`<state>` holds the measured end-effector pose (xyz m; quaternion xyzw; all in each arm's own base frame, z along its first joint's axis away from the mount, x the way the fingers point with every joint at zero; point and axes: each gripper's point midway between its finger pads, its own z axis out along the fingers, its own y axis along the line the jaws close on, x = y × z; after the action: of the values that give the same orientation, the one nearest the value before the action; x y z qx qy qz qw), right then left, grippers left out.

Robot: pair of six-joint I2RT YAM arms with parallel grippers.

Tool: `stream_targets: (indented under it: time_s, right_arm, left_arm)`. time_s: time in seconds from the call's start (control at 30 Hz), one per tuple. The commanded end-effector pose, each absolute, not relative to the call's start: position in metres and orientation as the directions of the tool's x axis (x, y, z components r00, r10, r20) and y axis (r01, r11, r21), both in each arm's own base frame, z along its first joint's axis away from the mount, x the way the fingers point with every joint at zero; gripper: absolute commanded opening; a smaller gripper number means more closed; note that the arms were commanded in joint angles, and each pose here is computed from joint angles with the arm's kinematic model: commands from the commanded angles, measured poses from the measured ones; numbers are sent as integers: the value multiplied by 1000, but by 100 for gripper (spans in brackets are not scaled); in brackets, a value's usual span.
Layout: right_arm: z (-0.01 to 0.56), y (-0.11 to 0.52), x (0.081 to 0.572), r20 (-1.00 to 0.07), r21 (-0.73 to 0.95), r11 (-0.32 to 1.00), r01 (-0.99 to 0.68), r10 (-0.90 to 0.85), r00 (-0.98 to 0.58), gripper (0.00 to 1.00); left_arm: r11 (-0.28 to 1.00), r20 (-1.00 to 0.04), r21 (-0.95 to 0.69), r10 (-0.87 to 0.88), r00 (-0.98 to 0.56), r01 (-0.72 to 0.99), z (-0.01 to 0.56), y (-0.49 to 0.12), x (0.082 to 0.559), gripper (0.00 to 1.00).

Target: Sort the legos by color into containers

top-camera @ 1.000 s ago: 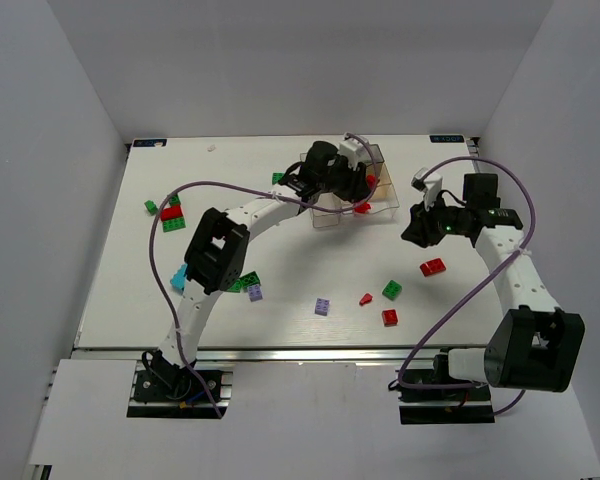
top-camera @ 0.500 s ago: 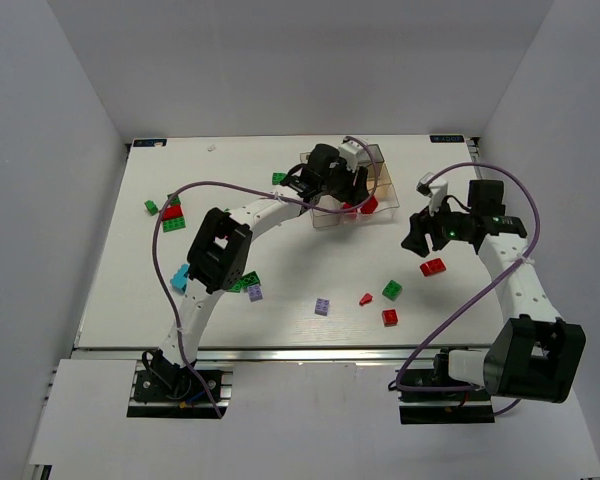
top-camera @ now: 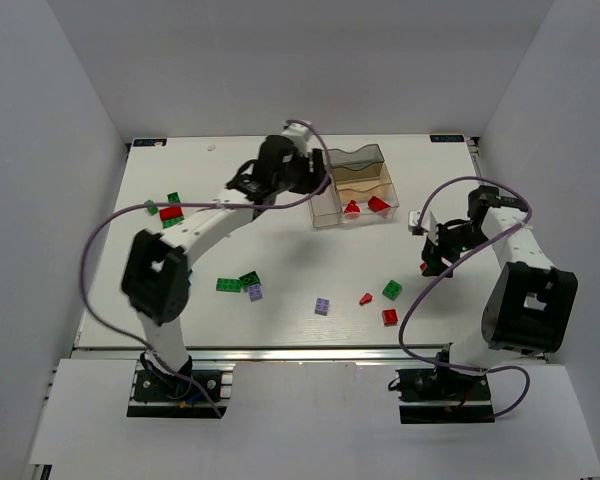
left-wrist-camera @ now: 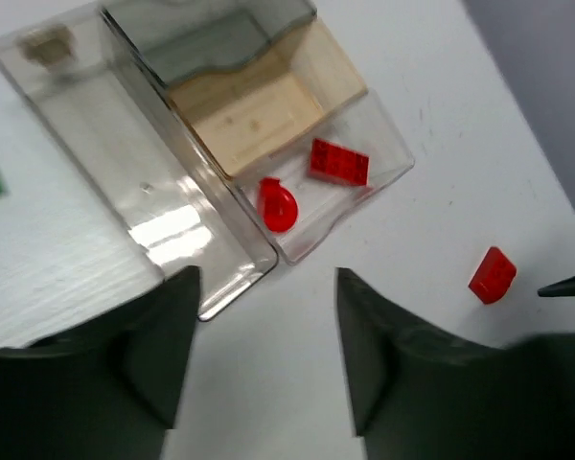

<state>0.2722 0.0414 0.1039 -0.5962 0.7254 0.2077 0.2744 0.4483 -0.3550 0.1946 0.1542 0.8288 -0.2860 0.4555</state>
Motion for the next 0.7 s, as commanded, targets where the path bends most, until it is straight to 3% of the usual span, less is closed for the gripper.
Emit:
stream_targets:
  time_s: [0.0,0.07,0.1,0.17,0.37,0.67]
  right_arm:
    - [110,28,275,-578,-145,-75,-987,-803,146,69]
    - [95,18,275,-542,-113,-170,-979,-815,204,69]
    - [90,14,276,-533,-105,-197,-975,-816,222,69]
    - [78,9,284,-506,-116,-239,-964,-821,265,69]
    - [45,-9,299,-393,-131,-296,-946,-861,324,69]
    - [21,-26,326,-310,-133,-235,-963,-913,265,68]
  left_arm:
    - [831,-854,-351,-93,-513,433,241,-304,413,74]
    - [854,-869,-357,-155,-471,379,264,-272,393,85]
    - [868,-849,-354,-144,-508,347,240,-259,378,87]
    - [876,-856,-380,-210,-472,298,258,-234,359,90]
    - [908,-818,-393,-273,-507,145,228,-186,314,91]
    - [897,-782,-437,-341,-522,69,214,-169,292,91]
